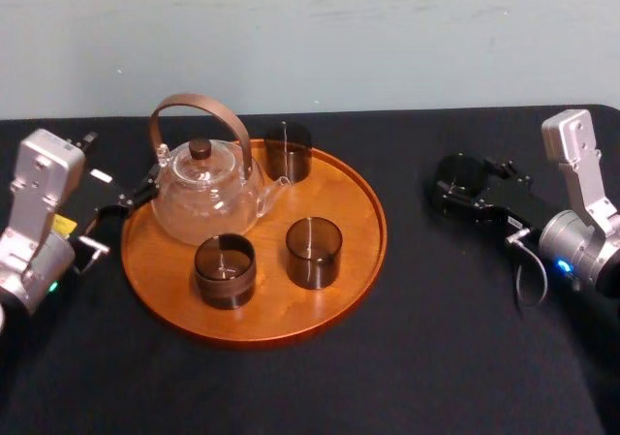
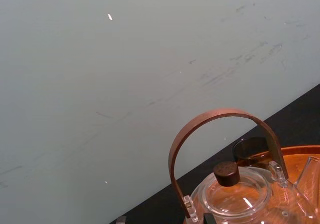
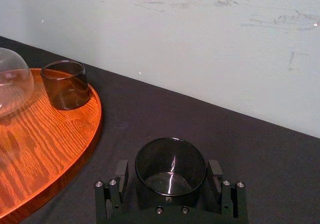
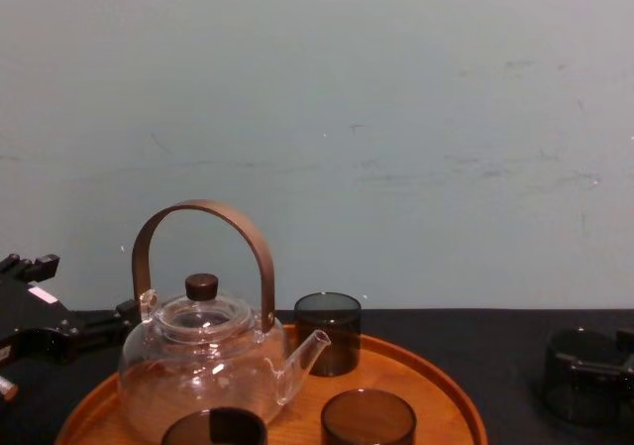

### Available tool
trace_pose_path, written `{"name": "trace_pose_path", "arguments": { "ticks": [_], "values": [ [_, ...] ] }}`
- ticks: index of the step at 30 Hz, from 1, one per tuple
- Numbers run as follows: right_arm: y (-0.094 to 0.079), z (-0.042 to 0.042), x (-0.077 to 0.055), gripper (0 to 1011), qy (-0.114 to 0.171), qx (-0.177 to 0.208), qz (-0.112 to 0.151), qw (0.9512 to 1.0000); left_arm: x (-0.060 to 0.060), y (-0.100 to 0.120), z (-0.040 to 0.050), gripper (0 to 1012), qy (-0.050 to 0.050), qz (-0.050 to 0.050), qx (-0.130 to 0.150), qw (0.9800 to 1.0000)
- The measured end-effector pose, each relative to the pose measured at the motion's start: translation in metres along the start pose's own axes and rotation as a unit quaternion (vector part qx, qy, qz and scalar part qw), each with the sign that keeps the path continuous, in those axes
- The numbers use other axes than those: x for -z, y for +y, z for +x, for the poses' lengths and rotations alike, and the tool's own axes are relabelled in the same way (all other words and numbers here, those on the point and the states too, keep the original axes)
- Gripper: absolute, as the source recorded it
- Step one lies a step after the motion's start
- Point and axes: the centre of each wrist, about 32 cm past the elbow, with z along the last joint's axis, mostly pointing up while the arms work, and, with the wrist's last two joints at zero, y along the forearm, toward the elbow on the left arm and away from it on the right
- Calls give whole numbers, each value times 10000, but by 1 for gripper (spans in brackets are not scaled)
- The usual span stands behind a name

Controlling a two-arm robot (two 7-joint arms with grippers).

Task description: Pick up the glass from the table and place it on the tray.

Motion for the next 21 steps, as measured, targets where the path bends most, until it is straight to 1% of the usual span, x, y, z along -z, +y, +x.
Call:
{"name": "trace_pose_path", "arguments": {
  "ticks": [8, 10, 13, 14, 15, 21],
  "values": [
    [0, 0, 0, 1003, 0, 2, 0, 10000, 0, 0, 0, 1001, 0, 0, 0, 10000],
    [-1, 1, 0, 960, 0, 3, 0, 10000, 0, 0, 0, 1002, 0, 0, 0, 10000],
    [-2, 2, 0, 925, 0, 3, 1, 10000, 0, 0, 0, 1001, 0, 0, 0, 10000],
    [-2, 2, 0, 890, 1, 4, 1, 10000, 0, 0, 0, 1001, 0, 0, 0, 10000],
    [-2, 3, 0, 879, 2, 4, 2, 10000, 0, 0, 0, 1001, 0, 0, 0, 10000],
    [-2, 3, -1, 865, 3, 5, 4, 10000, 0, 0, 0, 1001, 0, 0, 0, 10000]
  ]
}}
